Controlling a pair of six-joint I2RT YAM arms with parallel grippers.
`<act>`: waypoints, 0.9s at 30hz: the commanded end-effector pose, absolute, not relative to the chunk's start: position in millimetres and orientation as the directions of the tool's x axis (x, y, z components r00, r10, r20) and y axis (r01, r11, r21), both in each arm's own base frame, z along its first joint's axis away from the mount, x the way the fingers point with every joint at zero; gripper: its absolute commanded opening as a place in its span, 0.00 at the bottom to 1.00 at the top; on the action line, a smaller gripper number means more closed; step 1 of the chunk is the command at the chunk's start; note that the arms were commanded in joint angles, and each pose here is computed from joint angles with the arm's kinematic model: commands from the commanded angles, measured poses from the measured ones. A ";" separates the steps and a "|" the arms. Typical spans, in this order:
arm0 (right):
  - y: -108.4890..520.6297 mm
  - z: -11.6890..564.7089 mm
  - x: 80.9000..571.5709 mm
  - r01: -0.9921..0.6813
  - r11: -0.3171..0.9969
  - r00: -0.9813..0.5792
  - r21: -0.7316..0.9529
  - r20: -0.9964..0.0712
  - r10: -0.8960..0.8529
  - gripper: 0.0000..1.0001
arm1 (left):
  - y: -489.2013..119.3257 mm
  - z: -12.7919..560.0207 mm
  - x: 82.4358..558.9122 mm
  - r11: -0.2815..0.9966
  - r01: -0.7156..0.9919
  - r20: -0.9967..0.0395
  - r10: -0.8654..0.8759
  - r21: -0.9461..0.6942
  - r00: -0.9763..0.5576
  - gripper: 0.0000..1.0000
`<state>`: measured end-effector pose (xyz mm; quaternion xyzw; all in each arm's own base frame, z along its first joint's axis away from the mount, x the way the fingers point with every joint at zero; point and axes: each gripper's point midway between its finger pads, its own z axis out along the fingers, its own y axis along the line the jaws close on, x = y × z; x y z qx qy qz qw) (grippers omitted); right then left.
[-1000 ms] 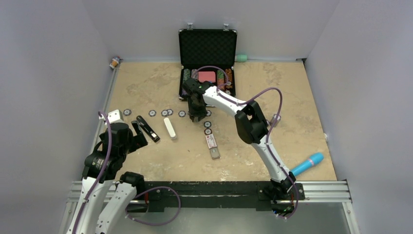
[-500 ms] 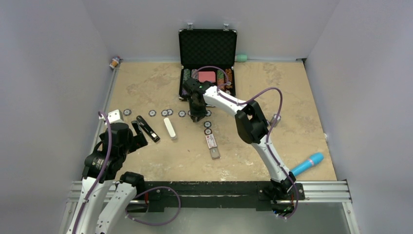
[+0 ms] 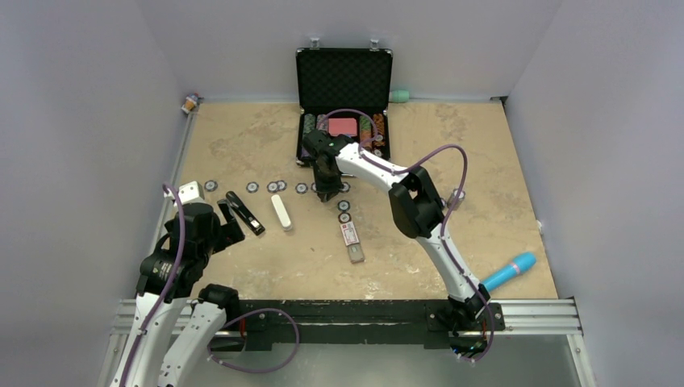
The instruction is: Unload the staples from the stapler
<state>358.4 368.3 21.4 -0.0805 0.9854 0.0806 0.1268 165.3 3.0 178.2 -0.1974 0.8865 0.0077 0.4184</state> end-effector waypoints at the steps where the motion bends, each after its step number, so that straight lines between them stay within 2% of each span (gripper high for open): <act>1: 351.2 18.0 364.8 -0.186 0.981 -0.943 0.048 -0.289 -0.165 0.20 | 1.2 181.5 170.7 0.923 -0.349 -0.756 -0.344 -0.162 -0.557 0.97; 6: 355.6 31.8 364.7 -0.213 0.975 -0.933 0.066 -0.311 -0.183 0.16 | 1.5 181.3 171.0 0.922 -0.352 -0.754 -0.344 -0.159 -0.559 0.97; 15: 367.9 73.3 363.0 -0.262 0.958 -0.900 0.117 -0.387 -0.199 0.16 | 2.5 179.5 171.2 0.920 -0.363 -0.747 -0.344 -0.147 -0.569 0.97; 27: 351.8 104.7 346.2 -0.304 0.947 -0.874 0.105 -0.427 -0.233 0.16 | 4.5 178.7 170.8 0.916 -0.376 -0.743 -0.347 -0.138 -0.572 0.97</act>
